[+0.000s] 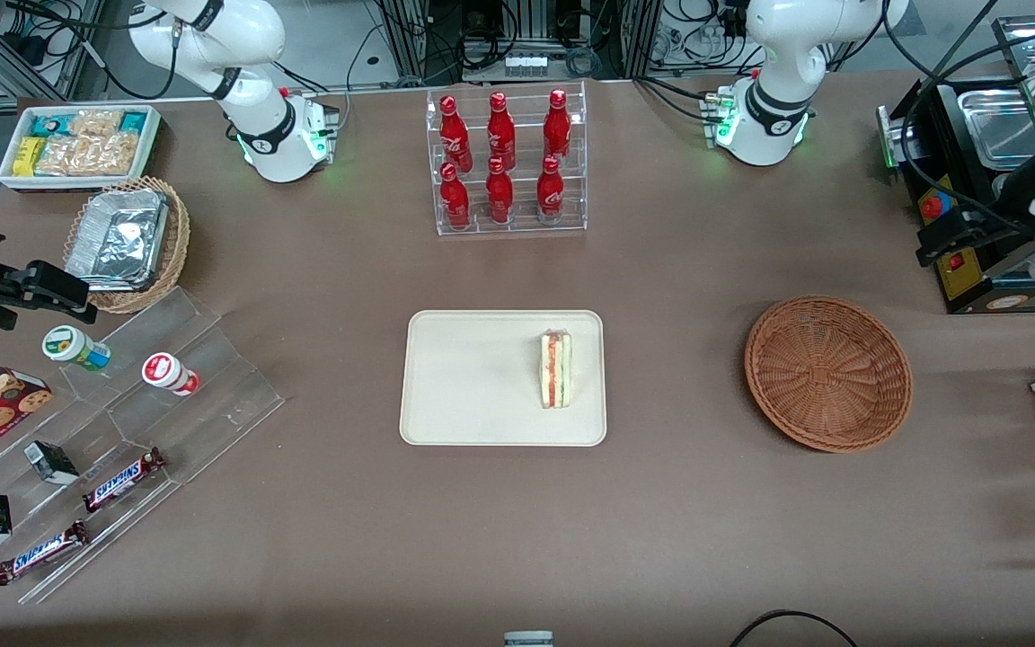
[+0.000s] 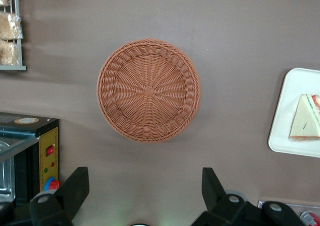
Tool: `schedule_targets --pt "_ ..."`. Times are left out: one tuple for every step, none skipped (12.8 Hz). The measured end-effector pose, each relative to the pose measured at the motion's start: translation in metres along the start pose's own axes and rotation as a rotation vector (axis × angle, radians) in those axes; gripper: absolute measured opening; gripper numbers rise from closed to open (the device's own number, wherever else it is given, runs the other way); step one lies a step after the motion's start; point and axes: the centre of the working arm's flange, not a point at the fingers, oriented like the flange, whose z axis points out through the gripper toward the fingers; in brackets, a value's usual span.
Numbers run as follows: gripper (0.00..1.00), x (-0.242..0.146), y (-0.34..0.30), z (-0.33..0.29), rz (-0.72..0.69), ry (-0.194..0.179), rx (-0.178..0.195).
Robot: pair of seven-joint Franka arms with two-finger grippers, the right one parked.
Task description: Place sandwich from basket to tray
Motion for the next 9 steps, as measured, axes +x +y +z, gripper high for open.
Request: schedule_targets --pt "1.00 -0.0007 0.0018 0.0000 0.029 -0.002 0.000" --pt "1.00 -0.0008 0.0020 0.0003 0.052 -0.004 0.000" --pt "1.00 -0.0008 0.0017 0.0005 0.062 -0.005 -0.001" --pt "1.00 -0.0008 0.0013 0.0005 0.066 -0.006 -0.002" --pt "1.00 -0.0008 0.0006 0.0006 0.066 -0.006 -0.002" --pt "1.00 -0.0007 -0.0003 0.0006 0.066 -0.007 -0.002" --pt "1.00 -0.0007 -0.0009 0.0007 0.066 -0.007 -0.002" --pt "1.00 -0.0009 0.0001 0.0007 0.070 -0.008 -0.003" --pt "1.00 -0.0016 0.0038 0.0007 0.078 -0.009 -0.003"
